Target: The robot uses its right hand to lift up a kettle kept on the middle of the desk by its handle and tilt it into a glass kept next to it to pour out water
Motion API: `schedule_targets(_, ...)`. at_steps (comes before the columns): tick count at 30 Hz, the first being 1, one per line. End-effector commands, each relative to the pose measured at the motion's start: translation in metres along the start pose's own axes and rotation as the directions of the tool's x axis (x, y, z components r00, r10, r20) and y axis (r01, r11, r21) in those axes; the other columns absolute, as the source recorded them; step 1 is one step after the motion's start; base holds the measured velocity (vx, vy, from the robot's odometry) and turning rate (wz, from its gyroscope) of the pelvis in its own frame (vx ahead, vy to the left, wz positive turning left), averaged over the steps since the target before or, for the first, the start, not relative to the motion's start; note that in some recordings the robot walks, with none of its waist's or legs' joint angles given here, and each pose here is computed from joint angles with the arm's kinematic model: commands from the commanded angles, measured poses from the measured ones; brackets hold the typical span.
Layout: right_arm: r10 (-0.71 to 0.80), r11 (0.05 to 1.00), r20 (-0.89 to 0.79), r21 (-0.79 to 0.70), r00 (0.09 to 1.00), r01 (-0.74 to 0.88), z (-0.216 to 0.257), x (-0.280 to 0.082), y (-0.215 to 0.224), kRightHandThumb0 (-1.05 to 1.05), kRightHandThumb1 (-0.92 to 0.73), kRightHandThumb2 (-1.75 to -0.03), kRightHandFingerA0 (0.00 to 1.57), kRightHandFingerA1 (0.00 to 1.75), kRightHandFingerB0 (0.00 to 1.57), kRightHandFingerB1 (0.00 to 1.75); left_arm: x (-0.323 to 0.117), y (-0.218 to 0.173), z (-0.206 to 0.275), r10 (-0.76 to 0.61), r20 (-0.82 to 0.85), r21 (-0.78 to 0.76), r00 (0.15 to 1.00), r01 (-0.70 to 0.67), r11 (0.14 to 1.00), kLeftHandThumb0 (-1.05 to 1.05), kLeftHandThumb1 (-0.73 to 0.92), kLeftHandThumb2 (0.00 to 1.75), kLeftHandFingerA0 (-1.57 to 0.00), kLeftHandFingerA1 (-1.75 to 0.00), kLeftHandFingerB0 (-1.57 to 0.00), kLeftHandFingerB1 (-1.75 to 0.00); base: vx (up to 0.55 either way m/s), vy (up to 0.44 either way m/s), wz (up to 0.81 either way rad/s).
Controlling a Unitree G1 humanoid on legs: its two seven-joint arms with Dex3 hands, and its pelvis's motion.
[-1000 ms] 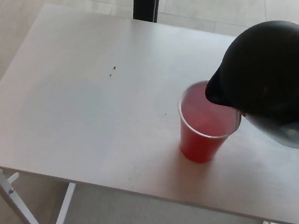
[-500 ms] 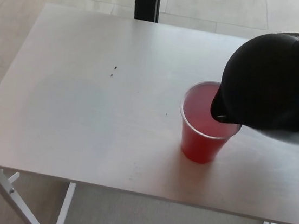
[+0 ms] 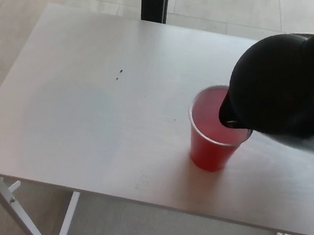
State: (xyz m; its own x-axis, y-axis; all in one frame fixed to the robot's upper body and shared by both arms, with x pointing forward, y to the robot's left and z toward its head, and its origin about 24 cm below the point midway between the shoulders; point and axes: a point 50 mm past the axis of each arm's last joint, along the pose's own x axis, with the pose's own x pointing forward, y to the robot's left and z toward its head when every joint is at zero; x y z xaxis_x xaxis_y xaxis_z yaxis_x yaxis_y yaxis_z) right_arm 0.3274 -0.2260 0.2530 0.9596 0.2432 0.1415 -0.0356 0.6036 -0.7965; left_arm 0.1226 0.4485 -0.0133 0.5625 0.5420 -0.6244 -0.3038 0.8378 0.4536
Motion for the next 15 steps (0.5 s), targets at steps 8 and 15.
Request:
schedule_targets(8, -0.061, 0.98, -0.114, -0.197, 0.992, 0.037, 0.014, 0.007, -0.012, -0.2, -0.57, -0.98, 0.87, 1.71, 0.85, 1.06, -0.001, 0.011, 0.008, 0.026, 0.013, 0.012, 1.0, -0.026, 1.0, -0.79, 0.91, 0.67, -0.71, -0.55, -0.52, -0.51, 0.0, 0.0, 0.0)
schedule_targets(15, -0.012, 0.906, -0.142, -0.421, 0.99, -0.049, 0.027, 0.006, -0.008, -0.15, -0.54, -0.88, 1.04, 1.72, 0.73, 1.25, -0.001, 0.01, 0.011, 0.021, 0.026, 0.018, 0.999, -0.022, 1.0, -0.78, 0.92, 0.67, -0.71, -0.57, -0.51, -0.52, 0.0, 0.0, 0.0)
